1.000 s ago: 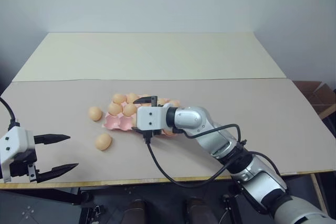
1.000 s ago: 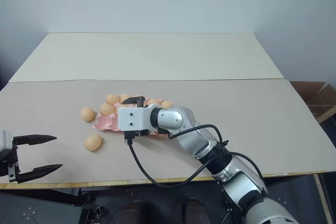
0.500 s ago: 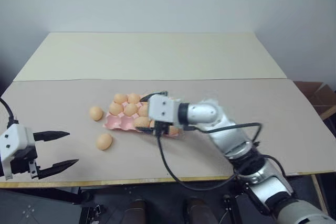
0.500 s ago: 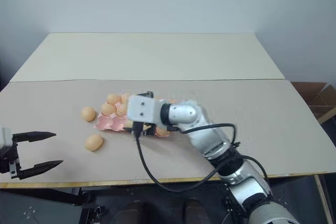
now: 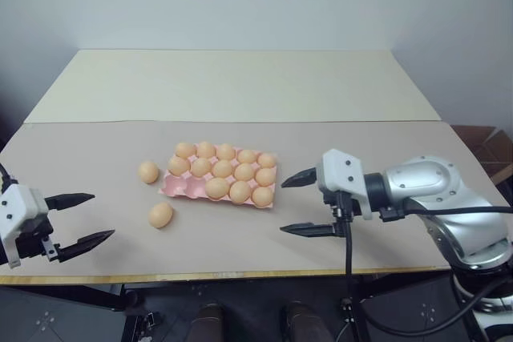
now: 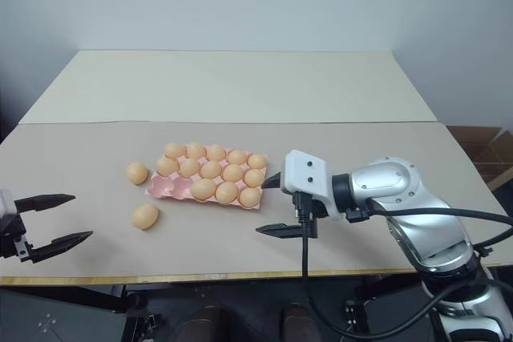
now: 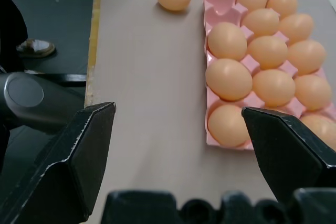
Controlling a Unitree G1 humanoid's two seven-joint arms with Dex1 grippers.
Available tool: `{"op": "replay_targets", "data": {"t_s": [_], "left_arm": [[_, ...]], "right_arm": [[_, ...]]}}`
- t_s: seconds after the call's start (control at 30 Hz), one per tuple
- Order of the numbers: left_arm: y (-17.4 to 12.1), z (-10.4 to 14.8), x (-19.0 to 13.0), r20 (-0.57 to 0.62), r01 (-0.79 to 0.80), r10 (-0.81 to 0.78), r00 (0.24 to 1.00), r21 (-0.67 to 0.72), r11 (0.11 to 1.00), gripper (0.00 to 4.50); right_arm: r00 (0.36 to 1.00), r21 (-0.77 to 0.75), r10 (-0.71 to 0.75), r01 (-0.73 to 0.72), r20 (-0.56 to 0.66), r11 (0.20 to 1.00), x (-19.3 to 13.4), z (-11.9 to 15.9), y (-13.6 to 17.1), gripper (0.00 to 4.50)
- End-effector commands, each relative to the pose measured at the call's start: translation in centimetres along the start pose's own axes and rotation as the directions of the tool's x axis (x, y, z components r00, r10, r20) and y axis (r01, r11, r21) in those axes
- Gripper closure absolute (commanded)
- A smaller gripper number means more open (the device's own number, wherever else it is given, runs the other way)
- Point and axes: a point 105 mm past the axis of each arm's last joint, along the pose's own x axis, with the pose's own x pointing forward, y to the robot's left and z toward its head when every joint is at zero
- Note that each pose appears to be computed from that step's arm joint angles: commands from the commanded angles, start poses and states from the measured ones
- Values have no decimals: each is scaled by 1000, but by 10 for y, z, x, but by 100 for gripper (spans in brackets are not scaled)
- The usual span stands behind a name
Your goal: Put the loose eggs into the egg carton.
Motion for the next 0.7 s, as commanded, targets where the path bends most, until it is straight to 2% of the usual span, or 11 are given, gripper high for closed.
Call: {"op": "replay_targets", "data": {"t_s": [0.03,0.13,0.3,0.7], "left_arm": [[-2,9,1,35,32,-33,999,17,999,0],[-5,4,11,29,53,-54,998,11,999,0],[-8,-9,46,38,70,-69,997,-25,997,0],[-14,-16,103,85,50,-46,995,-38,998,0]], "right_arm": [[998,-21,-57,57,1,998,-7,5,-4,3],[997,-5,-76,76,0,997,-7,5,-5,3],[995,-4,-100,100,-3,995,-6,5,-6,3],[984,6,-180,180,-4,984,-5,7,-11,3]]}}
